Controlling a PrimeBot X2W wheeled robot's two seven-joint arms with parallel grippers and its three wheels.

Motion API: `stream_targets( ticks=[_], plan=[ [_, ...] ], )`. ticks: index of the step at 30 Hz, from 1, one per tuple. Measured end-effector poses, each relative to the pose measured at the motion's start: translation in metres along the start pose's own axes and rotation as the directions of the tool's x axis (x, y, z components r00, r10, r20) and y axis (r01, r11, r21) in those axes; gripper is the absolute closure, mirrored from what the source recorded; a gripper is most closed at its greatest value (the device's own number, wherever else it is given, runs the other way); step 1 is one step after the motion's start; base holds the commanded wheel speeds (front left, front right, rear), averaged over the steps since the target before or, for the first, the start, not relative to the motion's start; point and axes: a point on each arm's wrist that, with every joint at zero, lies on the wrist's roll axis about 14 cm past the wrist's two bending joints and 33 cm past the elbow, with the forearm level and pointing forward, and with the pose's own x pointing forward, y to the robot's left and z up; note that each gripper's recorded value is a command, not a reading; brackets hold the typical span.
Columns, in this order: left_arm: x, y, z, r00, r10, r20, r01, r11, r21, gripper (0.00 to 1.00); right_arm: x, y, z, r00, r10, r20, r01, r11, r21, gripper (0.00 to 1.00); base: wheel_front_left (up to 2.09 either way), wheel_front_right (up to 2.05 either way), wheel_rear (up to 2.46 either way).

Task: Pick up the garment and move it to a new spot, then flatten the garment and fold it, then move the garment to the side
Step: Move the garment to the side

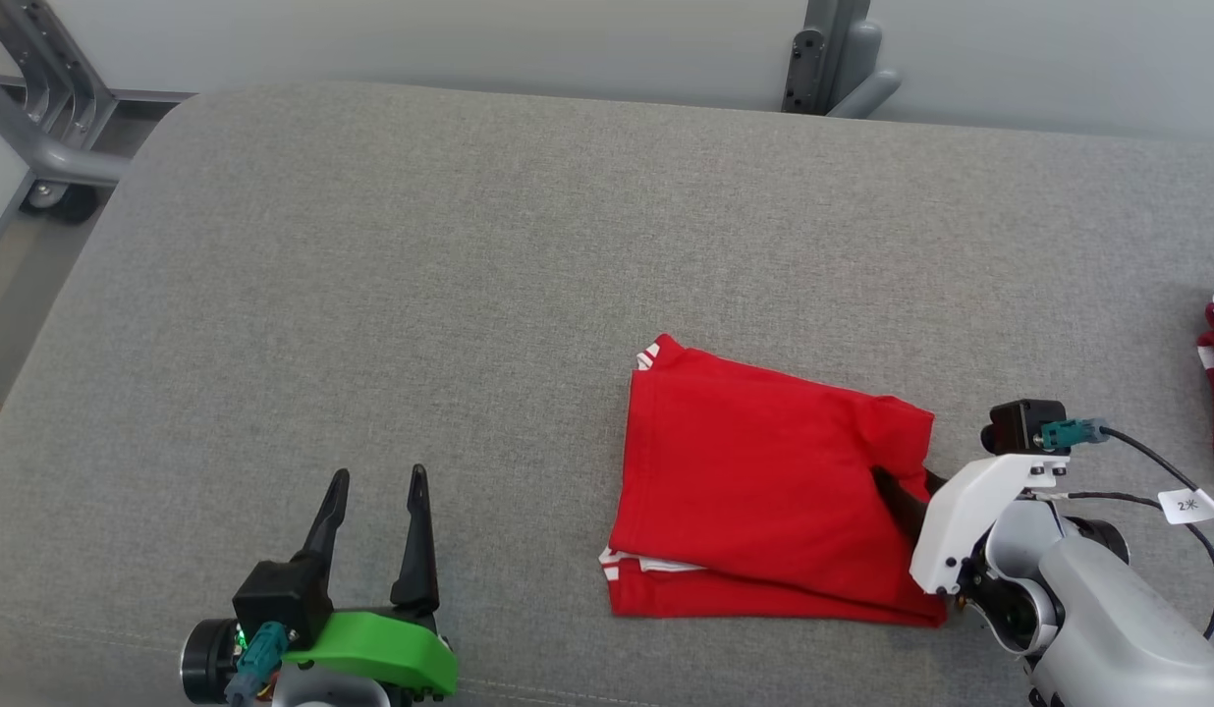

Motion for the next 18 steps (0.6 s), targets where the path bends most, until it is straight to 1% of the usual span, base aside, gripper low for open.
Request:
stream_targets(
  ticks=[1,2,11,18],
  plan=[
    [0.000,0.001,0.000,1.000,0.002,0.000,-0.002,1.000,0.000,0.00,0.000,0.000,0.000,1.000,0.004,-0.003,-0.004,1.000,-0.001,0.81,0.00,0.00,0.00],
    [0.000,0.001,0.000,1.000,0.002,0.001,-0.002,1.000,0.000,0.00,0.000,0.001,-0.001,1.000,0.007,-0.005,-0.007,1.000,-0.001,1.00,0.00,0.00,0.00],
    [0.006,-0.016,0.001,0.999,-0.050,0.006,0.050,0.999,-0.005,0.00,-0.014,-0.006,0.016,0.998,0.000,0.063,0.003,0.999,-0.052,1.00,0.00,0.00,0.00],
    [0.015,-0.050,-0.002,0.988,-0.154,-0.002,0.153,0.988,-0.012,0.00,-0.051,-0.049,0.033,0.988,-0.099,0.120,0.110,0.989,-0.095,1.00,0.00,0.00,0.00]
  ],
)
